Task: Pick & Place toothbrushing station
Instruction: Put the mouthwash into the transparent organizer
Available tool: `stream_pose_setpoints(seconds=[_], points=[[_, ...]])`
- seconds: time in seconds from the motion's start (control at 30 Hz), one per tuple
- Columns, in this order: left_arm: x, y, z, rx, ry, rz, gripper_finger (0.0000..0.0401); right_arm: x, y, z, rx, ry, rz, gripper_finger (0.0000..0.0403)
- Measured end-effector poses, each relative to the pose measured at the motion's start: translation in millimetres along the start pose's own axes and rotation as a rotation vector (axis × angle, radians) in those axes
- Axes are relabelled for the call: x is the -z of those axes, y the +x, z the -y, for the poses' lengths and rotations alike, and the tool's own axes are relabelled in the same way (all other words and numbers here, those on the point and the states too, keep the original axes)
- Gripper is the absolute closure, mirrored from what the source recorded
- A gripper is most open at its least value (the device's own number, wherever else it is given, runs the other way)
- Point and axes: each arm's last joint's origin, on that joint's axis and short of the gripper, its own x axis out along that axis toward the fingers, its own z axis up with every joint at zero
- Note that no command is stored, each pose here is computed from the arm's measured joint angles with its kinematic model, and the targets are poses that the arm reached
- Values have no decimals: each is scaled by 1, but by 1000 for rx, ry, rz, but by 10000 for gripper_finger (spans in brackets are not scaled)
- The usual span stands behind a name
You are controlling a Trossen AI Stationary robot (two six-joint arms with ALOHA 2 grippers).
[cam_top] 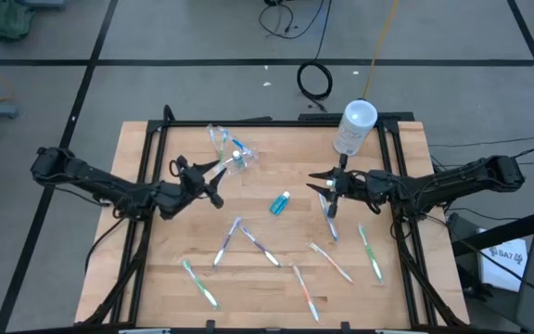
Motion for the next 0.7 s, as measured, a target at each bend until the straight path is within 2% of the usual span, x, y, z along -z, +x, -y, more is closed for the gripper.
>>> stream_pose_setpoints(seconds=[0.27, 0.7], points=[[-9, -11, 8, 60, -4, 62, 252, 0, 0, 0, 0, -4, 0, 289], [-8, -12, 8, 68, -43, 54, 251, 0, 0, 0, 0, -24, 0, 289]])
